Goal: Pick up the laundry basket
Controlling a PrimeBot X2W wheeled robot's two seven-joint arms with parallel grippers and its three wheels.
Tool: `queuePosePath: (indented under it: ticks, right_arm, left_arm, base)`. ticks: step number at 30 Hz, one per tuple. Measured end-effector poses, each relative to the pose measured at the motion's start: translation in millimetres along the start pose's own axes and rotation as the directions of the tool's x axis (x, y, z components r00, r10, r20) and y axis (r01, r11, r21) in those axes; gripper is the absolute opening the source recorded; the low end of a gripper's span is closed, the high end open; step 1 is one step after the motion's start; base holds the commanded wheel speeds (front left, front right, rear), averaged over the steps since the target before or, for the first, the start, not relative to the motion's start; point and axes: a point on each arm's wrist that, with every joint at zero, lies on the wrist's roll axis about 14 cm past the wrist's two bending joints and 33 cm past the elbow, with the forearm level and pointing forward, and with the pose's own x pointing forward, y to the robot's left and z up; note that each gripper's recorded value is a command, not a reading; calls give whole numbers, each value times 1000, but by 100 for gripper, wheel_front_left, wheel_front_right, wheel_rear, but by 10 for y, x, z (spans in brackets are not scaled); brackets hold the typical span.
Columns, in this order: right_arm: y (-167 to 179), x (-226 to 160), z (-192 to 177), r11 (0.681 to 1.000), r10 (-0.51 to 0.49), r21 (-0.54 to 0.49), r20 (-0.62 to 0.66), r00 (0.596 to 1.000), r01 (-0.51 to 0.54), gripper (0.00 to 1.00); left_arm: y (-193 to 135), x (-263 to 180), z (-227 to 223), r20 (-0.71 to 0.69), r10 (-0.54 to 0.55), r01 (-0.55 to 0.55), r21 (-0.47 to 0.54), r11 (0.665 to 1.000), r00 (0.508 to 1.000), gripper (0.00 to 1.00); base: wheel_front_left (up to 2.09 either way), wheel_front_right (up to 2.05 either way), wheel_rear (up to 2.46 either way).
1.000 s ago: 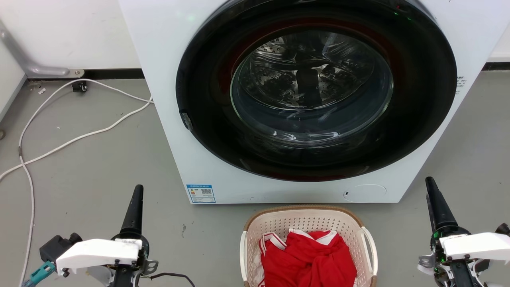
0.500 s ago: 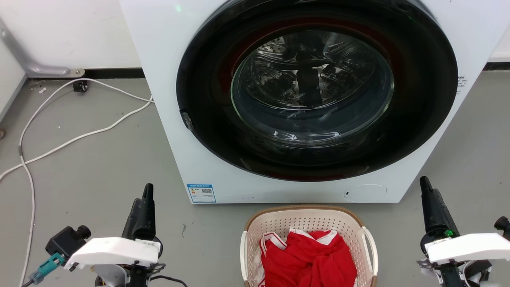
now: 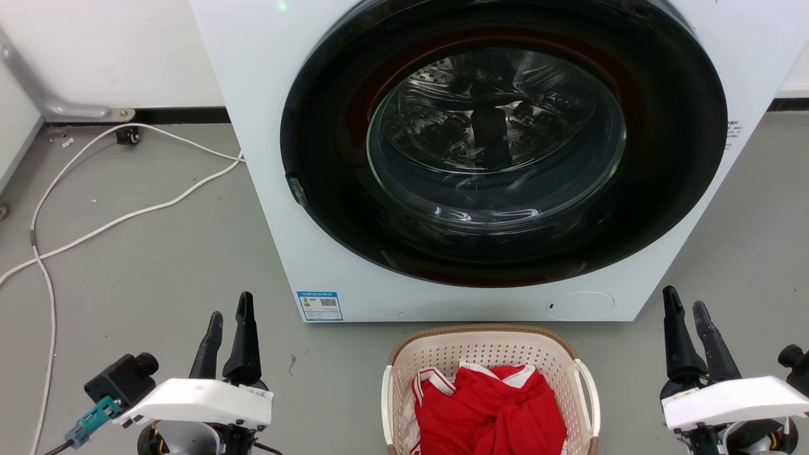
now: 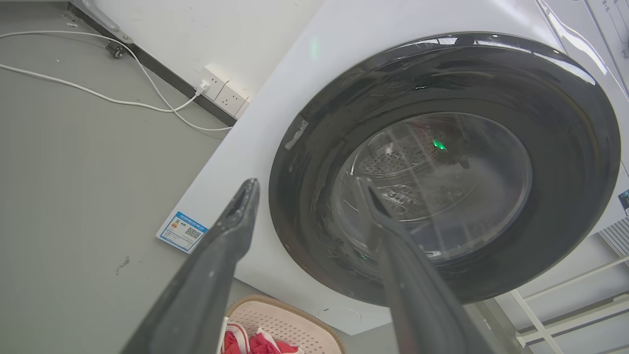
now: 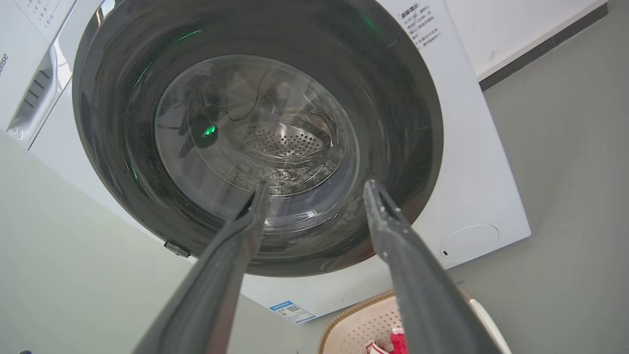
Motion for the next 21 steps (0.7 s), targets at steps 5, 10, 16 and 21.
queuePosePath:
  ticks: [5,10,16,21]
  right_arm:
    - [6,-4,3,998,6,-67,4,1000,-5,100]
    - [-2,-25,0,992,8,-128,6,1000,-7,100]
    - [29,-21,26,980,23,-197,17,1000,-19,100]
    - [50,-22,53,968,35,-249,28,999,-27,100]
  left_arm:
    - [-7,-14,-9,5,-4,4,61,998,1000,100]
    - [-9,-29,-15,11,-7,6,117,993,1000,100]
    - [-39,-32,-2,23,-20,16,182,983,1000,100]
    - [-59,-40,-5,27,-31,24,229,973,999,100]
  base:
    - [0,0,0]
    - [0,0,0]
    - [0,0,0]
    - [0,0,0]
